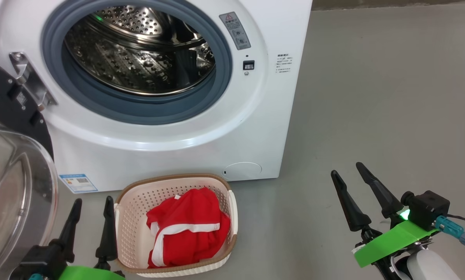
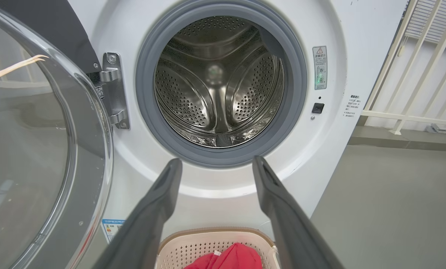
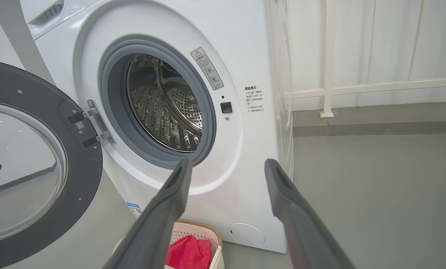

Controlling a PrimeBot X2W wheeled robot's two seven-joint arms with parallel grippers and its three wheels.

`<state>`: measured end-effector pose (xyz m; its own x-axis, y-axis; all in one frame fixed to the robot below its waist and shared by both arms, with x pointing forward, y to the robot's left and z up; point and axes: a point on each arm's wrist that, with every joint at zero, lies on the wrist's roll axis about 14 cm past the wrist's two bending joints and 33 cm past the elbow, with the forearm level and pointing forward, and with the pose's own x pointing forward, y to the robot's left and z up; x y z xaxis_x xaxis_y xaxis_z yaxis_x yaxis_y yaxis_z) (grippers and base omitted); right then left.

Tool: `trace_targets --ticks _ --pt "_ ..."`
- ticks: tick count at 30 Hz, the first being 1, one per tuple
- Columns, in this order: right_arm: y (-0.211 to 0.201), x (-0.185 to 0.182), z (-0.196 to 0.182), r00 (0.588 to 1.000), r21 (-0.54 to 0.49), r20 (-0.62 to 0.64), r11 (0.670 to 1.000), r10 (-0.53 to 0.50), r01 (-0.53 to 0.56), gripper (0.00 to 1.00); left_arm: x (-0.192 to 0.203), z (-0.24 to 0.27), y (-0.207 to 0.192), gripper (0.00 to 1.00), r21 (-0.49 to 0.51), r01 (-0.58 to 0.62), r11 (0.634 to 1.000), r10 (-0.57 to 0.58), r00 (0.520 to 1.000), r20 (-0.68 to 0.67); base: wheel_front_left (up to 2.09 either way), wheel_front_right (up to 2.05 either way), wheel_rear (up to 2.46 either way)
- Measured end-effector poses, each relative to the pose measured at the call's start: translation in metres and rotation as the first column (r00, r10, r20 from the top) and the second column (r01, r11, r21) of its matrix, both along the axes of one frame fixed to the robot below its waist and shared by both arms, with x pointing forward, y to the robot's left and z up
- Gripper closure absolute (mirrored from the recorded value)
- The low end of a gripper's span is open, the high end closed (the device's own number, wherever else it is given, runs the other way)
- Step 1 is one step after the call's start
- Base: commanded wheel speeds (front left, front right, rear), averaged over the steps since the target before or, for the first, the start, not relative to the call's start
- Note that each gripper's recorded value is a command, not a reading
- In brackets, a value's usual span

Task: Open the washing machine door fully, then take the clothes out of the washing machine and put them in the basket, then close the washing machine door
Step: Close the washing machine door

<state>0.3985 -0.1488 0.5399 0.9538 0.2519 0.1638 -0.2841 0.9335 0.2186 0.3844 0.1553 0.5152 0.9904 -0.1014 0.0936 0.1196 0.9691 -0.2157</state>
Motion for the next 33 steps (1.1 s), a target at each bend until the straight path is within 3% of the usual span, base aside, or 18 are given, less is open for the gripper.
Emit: trace_targets --ticks 17,33 --pt "0.034 0.010 -0.007 0.996 0.008 -0.017 0.996 0.092 -0.092 0.00 -0.019 -0.005 0.035 0.00 0.012 -0.119 0.993 0.120 0.993 -0.021 0.00 0.00 0.00" --pt "0.089 0.021 -0.004 0.971 0.022 -0.010 0.971 0.239 -0.239 0.00 -0.054 -0.003 0.085 0.00 0.007 -0.290 0.957 0.290 0.957 -0.021 0.00 0.00 0.00"
